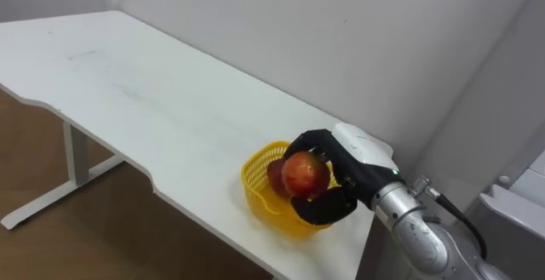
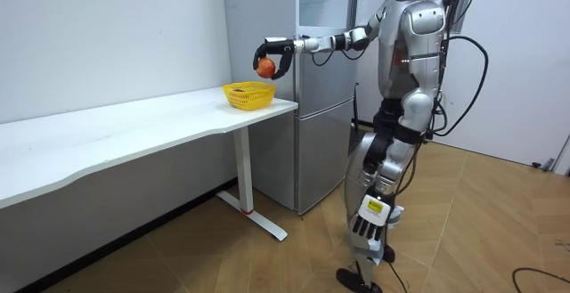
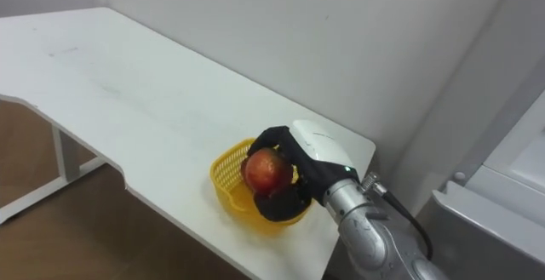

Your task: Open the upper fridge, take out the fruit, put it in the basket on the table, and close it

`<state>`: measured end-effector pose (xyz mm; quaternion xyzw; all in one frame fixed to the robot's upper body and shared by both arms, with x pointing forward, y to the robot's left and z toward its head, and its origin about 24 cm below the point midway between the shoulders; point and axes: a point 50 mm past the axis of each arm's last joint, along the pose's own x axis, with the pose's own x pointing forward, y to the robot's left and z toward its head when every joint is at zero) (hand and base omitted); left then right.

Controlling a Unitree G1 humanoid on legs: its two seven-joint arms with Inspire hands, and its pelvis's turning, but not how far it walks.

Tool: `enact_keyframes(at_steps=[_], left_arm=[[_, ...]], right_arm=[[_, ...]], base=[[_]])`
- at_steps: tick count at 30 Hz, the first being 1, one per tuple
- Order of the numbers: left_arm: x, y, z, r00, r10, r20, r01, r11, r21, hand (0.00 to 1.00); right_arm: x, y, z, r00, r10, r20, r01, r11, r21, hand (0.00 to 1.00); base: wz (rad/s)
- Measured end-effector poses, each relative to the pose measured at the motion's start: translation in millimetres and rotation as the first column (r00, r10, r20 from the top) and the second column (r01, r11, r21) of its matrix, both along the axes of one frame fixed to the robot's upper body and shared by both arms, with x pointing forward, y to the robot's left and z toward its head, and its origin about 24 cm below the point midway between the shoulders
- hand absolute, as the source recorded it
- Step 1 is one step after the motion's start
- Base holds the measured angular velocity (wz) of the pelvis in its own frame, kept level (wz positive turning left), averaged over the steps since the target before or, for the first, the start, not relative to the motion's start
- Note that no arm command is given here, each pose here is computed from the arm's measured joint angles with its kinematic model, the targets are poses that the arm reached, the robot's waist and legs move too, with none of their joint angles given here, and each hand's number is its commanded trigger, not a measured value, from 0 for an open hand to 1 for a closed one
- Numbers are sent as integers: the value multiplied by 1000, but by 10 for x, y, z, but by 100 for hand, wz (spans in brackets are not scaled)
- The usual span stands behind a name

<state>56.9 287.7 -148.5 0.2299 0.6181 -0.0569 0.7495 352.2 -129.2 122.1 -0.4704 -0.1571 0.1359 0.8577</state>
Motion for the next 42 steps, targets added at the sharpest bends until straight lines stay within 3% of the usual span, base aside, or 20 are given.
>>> enact_keyframes(at_steps=[9, 37, 42], left_arm=[[1, 6, 5, 1000, 3, 0, -3, 1000, 7, 0], [-54, 4, 11, 1000, 16, 21, -17, 999, 36, 0], [-152, 17, 4, 999, 46, 7, -46, 998, 38, 0]], right_arm=[[13, -137, 19, 1000, -26, -18, 26, 999, 27, 0], [13, -151, 27, 999, -24, -38, 27, 996, 86, 0], [-89, -81, 289, 998, 23, 66, -33, 988, 152, 0]], base=[[0], [-1], [-5]])
